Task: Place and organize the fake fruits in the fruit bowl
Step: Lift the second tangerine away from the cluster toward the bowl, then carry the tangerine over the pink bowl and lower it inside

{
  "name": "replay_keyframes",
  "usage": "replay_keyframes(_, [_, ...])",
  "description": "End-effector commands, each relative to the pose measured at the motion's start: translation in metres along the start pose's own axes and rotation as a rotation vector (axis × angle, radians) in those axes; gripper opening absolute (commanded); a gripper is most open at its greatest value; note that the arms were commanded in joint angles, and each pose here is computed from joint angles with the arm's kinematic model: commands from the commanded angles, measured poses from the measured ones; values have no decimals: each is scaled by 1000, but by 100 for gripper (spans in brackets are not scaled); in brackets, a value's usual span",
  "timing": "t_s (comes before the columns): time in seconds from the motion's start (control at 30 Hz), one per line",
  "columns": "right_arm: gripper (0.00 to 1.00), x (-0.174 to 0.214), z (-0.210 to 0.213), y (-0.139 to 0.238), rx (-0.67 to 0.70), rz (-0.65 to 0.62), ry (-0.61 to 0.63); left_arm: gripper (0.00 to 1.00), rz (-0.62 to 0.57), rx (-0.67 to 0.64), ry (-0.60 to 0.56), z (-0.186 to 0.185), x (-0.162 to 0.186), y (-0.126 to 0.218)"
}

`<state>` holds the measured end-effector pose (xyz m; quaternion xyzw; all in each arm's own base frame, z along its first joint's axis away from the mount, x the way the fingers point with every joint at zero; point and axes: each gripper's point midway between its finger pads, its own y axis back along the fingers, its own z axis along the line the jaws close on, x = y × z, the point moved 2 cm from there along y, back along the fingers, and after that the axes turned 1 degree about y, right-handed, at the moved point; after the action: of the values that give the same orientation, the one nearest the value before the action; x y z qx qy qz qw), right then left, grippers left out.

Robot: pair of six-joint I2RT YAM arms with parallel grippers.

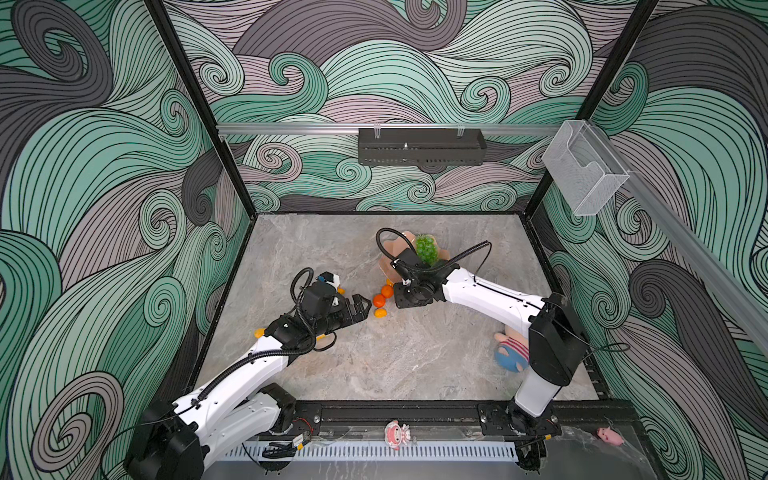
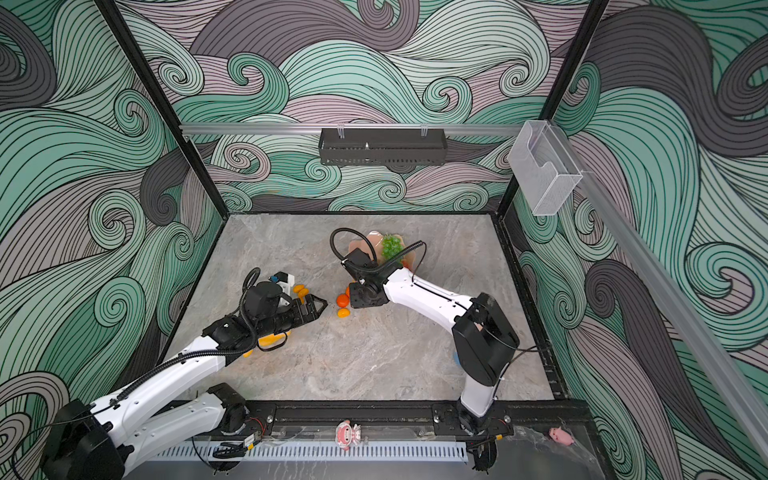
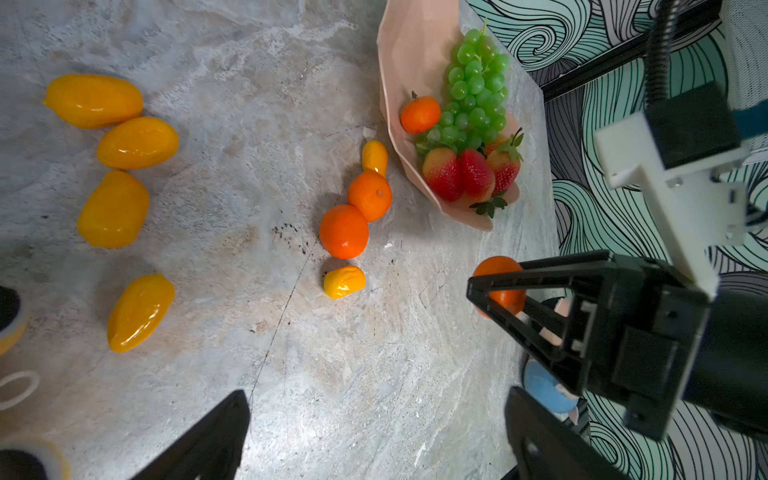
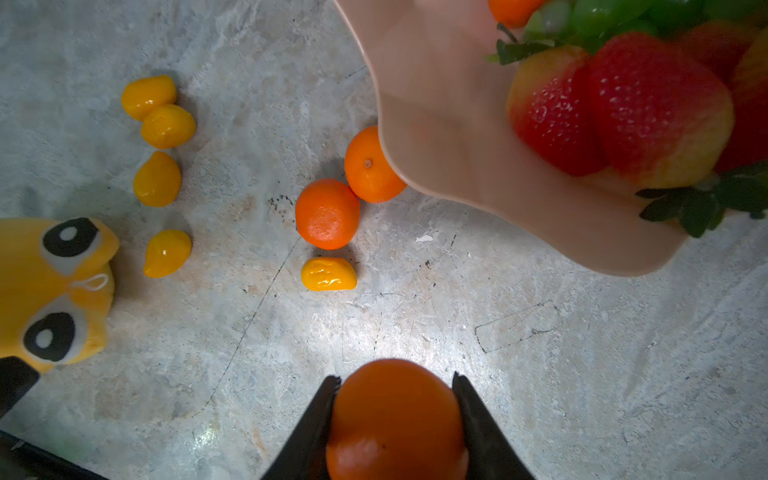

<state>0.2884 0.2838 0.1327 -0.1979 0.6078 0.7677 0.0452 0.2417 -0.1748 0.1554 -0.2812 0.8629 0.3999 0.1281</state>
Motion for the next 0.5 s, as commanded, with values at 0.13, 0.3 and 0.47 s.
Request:
replay_keyframes(0.13, [35,-24,-15,21,-43,-46,-63,99,-67,21,-16,-31,-33,-4])
replay_keyframes(0.3, [36,-39,-27,24,-48,-61,-81,99,-68,22,-26,-44,-47,-16])
replay_keyframes(0.47, [36,-60,-39,25,-27,-87,-80,99,-70,34,-40,-59,-62,-29])
